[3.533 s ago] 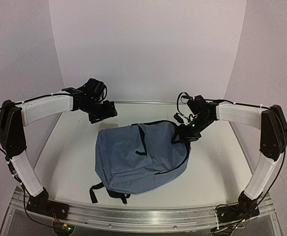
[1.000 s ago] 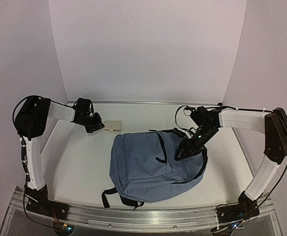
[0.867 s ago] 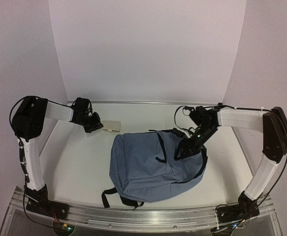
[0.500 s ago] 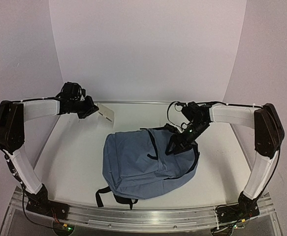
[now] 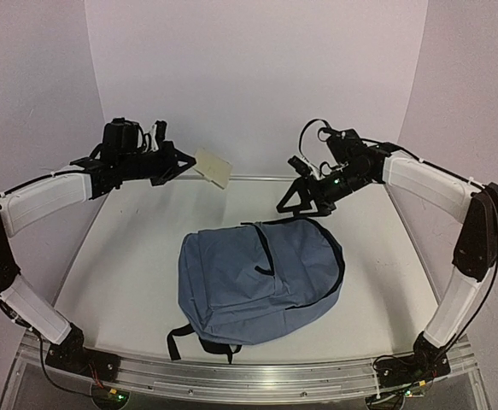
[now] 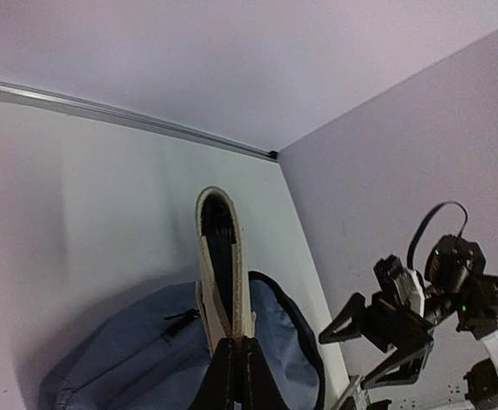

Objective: Pack the student bag
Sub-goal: Pick up the personal item from the center of the board.

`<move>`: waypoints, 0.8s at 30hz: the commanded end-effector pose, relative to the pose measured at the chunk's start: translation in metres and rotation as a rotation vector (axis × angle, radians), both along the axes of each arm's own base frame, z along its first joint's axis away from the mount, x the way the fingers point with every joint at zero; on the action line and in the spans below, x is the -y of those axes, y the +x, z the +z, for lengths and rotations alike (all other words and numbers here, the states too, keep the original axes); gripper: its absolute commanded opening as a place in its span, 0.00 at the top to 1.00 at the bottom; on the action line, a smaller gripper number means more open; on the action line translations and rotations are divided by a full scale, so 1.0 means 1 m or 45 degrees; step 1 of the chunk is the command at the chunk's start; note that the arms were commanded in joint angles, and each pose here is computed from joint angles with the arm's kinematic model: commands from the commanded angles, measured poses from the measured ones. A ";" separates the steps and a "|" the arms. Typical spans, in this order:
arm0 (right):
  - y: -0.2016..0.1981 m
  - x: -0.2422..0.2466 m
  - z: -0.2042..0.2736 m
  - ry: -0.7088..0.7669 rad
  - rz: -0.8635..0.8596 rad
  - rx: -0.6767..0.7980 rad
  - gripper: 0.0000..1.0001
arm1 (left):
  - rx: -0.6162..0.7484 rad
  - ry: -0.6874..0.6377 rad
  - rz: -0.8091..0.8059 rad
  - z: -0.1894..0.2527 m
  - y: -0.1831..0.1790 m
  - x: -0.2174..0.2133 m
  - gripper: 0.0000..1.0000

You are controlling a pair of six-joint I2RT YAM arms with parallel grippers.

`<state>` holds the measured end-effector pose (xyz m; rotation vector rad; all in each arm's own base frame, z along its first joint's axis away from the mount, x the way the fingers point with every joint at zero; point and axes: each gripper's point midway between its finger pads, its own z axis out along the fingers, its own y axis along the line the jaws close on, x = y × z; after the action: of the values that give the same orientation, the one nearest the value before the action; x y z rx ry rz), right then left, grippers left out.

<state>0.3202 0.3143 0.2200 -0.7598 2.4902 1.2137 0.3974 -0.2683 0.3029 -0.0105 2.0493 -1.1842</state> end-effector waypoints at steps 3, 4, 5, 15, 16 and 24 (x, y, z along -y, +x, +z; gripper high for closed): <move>0.004 -0.012 0.086 0.226 -0.010 0.167 0.08 | 0.260 -0.262 -0.273 0.093 -0.053 0.042 1.00; 0.004 -0.013 0.091 0.236 -0.007 0.177 0.08 | 0.267 -0.278 -0.304 0.096 -0.060 0.046 1.00; 0.004 -0.013 0.094 0.245 -0.002 0.181 0.08 | 0.277 -0.301 -0.341 0.100 -0.066 0.049 1.00; -0.010 -0.016 0.114 0.337 0.063 0.173 0.09 | 0.264 -0.426 -0.583 0.108 -0.105 0.081 1.00; -0.011 -0.017 0.119 0.354 0.072 0.173 0.10 | 0.260 -0.427 -0.587 0.106 -0.105 0.083 1.00; -0.019 -0.031 0.140 0.440 0.130 0.164 0.18 | 0.221 -0.464 -0.675 0.099 -0.112 0.098 1.00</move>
<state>0.3137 0.3368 0.3116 -0.7774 2.2413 1.4478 0.2938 -0.3600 0.3882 0.4006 1.7824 -1.7315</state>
